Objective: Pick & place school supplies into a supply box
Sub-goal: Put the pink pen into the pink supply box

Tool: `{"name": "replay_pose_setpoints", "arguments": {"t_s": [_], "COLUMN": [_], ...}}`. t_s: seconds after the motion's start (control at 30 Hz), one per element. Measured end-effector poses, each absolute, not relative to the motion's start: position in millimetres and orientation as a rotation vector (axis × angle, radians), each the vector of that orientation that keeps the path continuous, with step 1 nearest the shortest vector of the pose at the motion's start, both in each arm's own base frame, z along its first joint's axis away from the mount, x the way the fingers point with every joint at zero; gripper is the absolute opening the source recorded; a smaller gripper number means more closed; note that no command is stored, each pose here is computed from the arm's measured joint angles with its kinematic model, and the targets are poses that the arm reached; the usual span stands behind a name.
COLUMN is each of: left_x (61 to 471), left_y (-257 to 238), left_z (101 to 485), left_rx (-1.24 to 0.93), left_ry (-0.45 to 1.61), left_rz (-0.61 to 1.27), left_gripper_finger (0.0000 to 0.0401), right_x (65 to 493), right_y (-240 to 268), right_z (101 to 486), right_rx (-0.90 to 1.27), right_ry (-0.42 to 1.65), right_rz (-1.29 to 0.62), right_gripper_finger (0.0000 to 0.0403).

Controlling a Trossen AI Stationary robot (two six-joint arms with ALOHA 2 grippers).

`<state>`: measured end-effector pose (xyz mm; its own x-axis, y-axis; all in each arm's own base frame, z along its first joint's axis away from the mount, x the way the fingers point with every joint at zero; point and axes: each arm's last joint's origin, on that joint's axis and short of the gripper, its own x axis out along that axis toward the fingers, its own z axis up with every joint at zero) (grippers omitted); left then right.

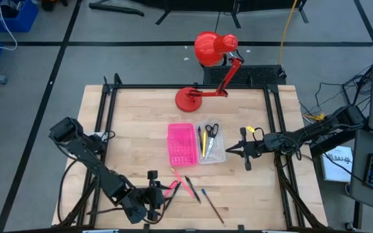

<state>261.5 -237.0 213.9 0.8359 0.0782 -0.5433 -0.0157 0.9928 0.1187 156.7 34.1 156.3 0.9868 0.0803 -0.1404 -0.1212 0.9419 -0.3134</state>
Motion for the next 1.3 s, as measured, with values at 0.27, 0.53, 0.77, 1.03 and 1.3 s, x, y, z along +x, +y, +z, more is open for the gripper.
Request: {"name": "replay_pose_setpoints", "arguments": {"t_s": [0.27, 0.53, 0.77, 1.03, 1.3], "left_x": [267.5, 293.5, 313.2, 325.4, 334.1], "left_y": [-233.5, -249.7, -247.5, -235.7, -222.9], "left_z": [214.8, 179.3, 179.0, 183.8, 179.3], "left_rx": [-0.226, -0.389, -0.275, -0.302, -0.386], "left_ry": [0.575, 0.931, 1.214, 1.169, 1.278], "left_rz": [0.116, 0.091, 0.32, 0.385, 0.367], "left_gripper_finger": [0.0172, 0.0173, 0.0173, 0.0173, 0.0172], "right_x": [156.8, 157.2, 157.6, 157.6, 157.5], "right_y": [34.1, 34.3, 34.4, 34.4, 34.4], "right_z": [157.0, 160.1, 165.1, 164.3, 162.5], "right_rx": [-0.372, -0.419, -0.444, -0.418, -0.394], "right_ry": [0.118, 0.083, 0.032, 0.041, 0.06], "right_rz": [0.105, 0.103, 0.096, 0.097, 0.1], "right_gripper_finger": [0.0, 0.0, 0.0, 0.0, 0.0]}}
